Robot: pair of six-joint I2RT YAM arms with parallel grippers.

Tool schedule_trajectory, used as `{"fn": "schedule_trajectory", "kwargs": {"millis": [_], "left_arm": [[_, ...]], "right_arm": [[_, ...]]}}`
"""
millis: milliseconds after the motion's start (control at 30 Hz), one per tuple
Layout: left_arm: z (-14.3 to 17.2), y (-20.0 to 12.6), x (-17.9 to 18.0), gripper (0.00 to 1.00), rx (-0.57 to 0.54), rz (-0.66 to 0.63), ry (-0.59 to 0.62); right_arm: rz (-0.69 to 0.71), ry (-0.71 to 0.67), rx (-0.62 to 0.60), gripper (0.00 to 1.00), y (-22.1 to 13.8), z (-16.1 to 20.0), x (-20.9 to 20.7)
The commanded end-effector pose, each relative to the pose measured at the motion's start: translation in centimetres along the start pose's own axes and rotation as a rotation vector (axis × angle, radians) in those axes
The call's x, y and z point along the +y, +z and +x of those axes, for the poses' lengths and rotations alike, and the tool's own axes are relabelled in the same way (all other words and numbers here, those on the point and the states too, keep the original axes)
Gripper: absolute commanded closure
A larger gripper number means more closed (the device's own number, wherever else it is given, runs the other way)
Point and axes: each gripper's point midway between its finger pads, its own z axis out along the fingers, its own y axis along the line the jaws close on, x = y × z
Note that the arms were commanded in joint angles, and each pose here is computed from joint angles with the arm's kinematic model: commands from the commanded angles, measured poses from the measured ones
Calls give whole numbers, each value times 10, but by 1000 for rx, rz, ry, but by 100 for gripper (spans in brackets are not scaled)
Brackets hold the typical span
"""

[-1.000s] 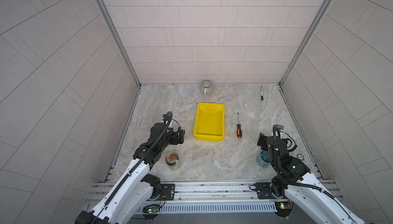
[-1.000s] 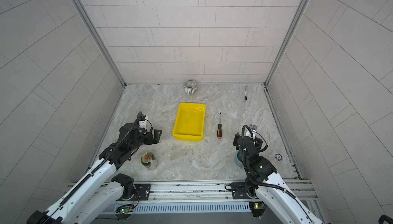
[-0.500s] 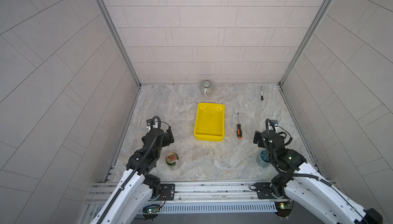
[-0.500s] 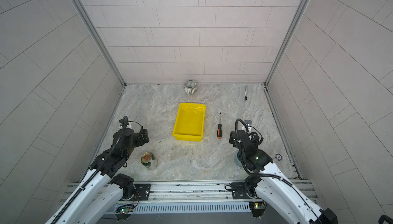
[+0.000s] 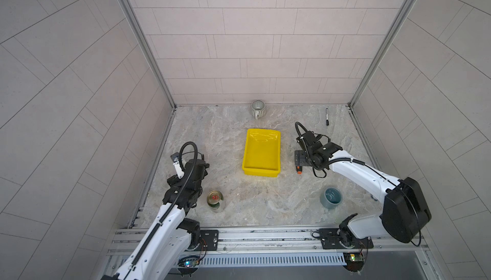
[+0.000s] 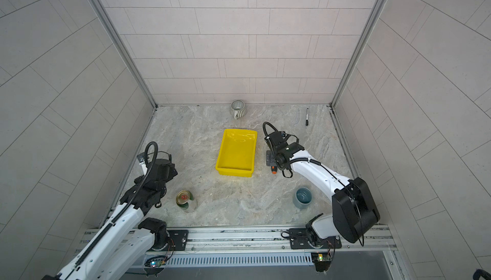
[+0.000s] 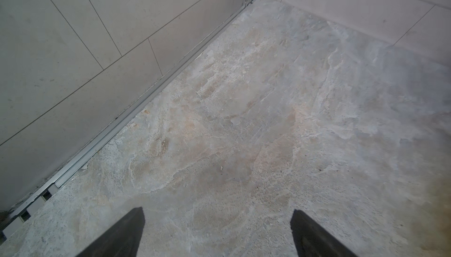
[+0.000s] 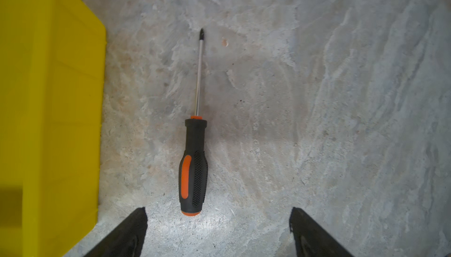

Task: Put the screwdriver in the bin
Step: Pick up the screwdriver from the center of the table.

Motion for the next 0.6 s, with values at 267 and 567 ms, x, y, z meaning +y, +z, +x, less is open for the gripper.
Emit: {"fn": "schedule_trajectory", "kwargs": {"millis": [267, 567], "left_arm": [[1, 11, -13, 7, 76, 21, 1], [0, 6, -15, 7, 44, 74, -19]], "right_arm": [[-3, -58, 130, 45, 26, 18, 10], [-9, -55, 193, 46, 52, 20, 14]]}}
